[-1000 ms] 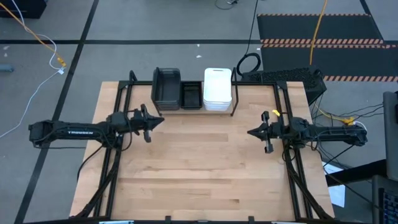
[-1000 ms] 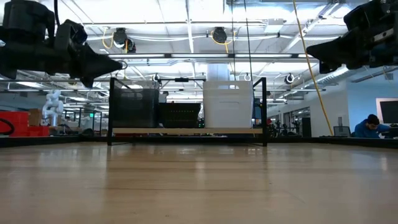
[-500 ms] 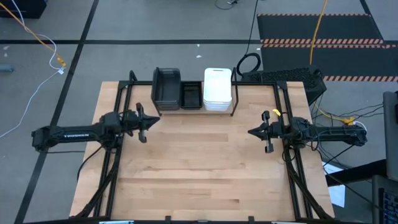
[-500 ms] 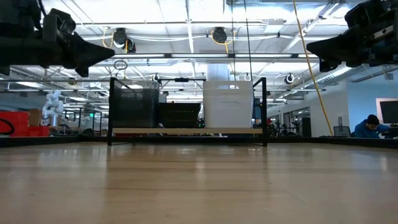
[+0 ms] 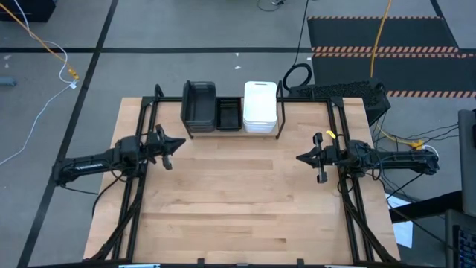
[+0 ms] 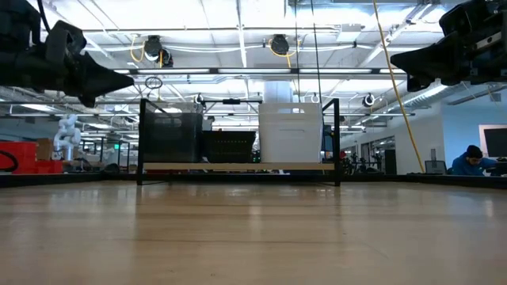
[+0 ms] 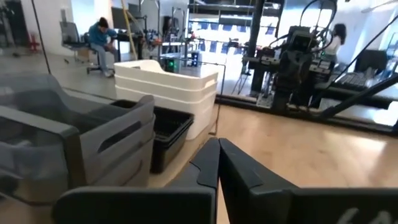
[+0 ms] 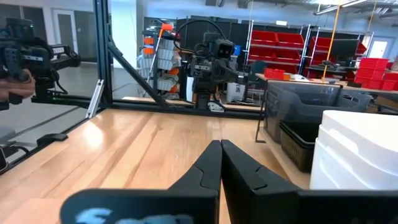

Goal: Stack baskets on shelf by color
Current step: Return to Home Position

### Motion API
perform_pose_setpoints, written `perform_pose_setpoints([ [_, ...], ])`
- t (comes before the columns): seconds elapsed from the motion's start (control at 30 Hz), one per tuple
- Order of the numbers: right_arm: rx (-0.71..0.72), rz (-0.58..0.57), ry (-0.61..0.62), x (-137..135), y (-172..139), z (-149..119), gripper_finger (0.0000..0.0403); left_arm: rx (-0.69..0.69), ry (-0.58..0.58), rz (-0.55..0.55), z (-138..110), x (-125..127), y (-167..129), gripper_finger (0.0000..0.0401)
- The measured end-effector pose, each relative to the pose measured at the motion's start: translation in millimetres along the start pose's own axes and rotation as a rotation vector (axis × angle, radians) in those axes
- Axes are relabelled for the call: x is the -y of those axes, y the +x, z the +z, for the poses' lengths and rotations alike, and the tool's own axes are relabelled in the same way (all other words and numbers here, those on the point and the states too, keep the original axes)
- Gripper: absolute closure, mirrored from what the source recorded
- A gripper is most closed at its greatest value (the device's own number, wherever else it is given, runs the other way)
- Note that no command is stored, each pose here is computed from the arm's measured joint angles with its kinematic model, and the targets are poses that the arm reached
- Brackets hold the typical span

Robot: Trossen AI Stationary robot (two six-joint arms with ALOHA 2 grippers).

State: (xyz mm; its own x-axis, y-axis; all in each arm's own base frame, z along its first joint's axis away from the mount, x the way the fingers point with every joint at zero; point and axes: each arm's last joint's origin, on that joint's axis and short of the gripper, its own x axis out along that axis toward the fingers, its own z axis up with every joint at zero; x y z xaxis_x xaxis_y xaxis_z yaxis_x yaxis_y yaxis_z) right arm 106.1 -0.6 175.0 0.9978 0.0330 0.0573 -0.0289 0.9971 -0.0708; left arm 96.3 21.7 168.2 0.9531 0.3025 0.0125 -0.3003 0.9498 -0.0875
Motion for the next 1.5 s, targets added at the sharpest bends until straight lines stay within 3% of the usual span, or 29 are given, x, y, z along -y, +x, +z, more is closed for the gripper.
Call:
perform_pose_setpoints([
  [0.2,0.0,0.0,0.0,0.0,0.0,0.0,0.0403,-0.021,0.125,0.02,-1.7,-1.4,1.4,0.0398],
  [0.33,0.0,0.0,0.0,0.0,0.0,0.0,0.0403,-0.031,0.164,0.019,-2.4,-1.3,2.0,0.0383],
  [0.57,0.0,0.0,0.0,0.0,0.0,0.0,0.0403,-0.028,0.166,0.019,-2.2,-1.3,2.0,0.036],
  [1.5,0.0,0.001,0.0,0.0,0.0,0.0,0.0403,-0.008,0.161,0.022,-0.7,-1.2,2.1,0.0359],
])
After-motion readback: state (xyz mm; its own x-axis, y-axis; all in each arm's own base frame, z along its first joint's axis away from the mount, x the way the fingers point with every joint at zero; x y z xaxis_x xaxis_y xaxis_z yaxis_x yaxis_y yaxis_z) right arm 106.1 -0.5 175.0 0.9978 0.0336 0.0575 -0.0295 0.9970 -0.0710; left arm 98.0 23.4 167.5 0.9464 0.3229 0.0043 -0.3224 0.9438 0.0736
